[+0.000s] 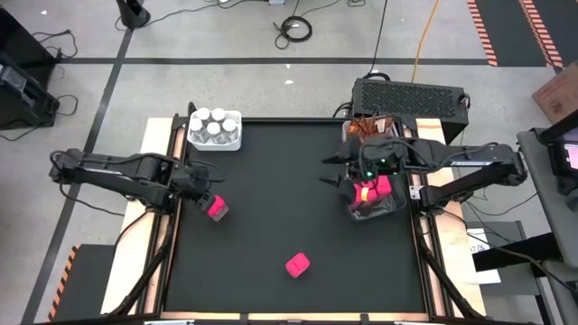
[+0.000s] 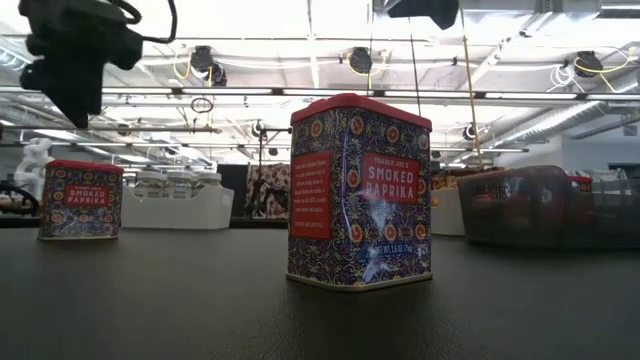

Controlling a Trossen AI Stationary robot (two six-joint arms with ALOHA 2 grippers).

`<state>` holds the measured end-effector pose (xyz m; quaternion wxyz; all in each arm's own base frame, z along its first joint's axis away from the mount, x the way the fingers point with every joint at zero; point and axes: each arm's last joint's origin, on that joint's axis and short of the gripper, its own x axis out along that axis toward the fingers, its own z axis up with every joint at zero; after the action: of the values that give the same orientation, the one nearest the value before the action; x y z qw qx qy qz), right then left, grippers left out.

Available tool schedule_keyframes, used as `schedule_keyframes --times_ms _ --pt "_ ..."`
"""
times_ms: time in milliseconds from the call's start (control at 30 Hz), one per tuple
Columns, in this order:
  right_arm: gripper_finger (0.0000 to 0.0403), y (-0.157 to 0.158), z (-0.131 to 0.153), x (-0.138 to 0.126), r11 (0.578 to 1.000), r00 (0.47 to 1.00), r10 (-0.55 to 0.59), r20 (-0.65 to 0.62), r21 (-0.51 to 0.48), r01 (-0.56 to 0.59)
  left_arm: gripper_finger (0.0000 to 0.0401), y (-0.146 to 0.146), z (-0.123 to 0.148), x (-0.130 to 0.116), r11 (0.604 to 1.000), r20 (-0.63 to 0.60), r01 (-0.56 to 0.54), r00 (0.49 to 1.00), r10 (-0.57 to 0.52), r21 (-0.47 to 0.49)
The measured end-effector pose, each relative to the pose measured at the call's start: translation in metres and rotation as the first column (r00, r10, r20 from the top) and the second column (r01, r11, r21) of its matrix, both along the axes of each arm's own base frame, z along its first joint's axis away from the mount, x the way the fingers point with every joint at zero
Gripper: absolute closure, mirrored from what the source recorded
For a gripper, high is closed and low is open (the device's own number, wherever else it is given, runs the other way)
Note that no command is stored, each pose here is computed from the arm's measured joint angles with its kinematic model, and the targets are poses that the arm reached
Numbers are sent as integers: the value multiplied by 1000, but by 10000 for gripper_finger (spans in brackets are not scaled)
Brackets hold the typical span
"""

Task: Sort spices by type
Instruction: Put the red seasoning can into the black transparent bin

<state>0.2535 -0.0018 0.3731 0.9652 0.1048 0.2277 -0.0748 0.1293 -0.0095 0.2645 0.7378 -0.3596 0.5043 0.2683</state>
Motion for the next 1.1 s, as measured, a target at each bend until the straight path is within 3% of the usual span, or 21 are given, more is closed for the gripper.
schedule_keyframes --times_ms 267,667,833,1100 --pt "145 -7 -2 9 1000 1000 16 23 25 -16 193 -1 -9 13 1000 -71 28 997 -28 7" --pt "145 -15 -3 8 999 999 36 10 32 -36 10 -3 -24 31 1000 -165 27 986 -25 12" --pt "145 -15 -5 6 999 999 42 -19 18 -42 14 -4 -35 42 999 -233 35 972 -30 17" --pt "145 -15 -7 6 999 999 43 -33 16 -43 17 -6 -52 66 994 -241 108 966 -98 27"
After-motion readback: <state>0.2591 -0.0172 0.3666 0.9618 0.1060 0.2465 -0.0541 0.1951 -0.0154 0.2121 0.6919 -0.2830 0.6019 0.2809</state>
